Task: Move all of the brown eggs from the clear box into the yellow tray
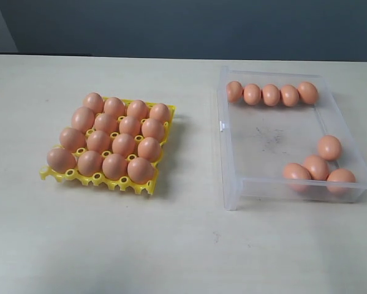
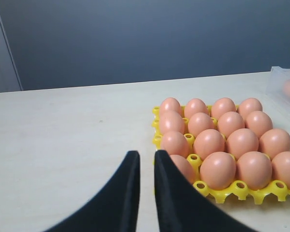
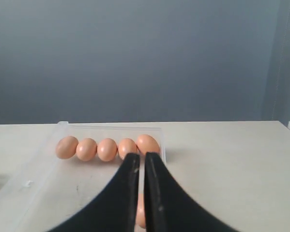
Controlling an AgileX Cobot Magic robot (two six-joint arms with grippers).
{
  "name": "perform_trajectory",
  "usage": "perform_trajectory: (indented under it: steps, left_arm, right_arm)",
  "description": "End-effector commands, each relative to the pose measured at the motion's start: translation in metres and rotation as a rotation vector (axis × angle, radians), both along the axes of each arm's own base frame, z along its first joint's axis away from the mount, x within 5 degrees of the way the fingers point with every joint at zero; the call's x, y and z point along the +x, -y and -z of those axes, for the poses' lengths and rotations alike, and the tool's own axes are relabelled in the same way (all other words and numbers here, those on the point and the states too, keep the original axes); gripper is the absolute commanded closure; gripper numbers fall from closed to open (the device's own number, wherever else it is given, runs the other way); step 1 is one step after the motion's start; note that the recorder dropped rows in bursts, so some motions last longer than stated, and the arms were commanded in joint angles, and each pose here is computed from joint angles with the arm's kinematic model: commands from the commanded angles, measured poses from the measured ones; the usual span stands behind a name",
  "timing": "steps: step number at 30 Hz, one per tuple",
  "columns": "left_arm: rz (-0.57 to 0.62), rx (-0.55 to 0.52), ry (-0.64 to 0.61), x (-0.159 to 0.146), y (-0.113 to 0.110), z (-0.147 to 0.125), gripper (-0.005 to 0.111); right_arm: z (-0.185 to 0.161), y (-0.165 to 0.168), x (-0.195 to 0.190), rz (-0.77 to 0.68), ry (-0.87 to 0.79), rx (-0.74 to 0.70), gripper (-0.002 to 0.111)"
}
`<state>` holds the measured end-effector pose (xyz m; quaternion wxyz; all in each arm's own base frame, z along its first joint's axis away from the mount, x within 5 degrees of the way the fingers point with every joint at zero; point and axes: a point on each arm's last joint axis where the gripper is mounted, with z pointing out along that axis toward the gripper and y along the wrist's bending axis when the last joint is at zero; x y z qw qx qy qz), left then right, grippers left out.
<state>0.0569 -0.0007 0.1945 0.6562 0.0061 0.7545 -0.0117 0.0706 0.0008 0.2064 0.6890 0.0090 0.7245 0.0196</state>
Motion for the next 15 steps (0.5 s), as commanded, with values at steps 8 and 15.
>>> perform_trajectory:
  steps: [8,15]
  left_arm:
    - [0.002,0.001,-0.005,0.001,0.0,0.002,0.095]
    - [0.002,0.001,-0.005,0.001,0.0,0.002,0.095]
  right_arm:
    - [0.01,-0.009,-0.015,-0.113,-0.045,-0.087,0.103]
    - [0.019,-0.012,-0.017,-0.157,-0.139,-0.143,0.103]
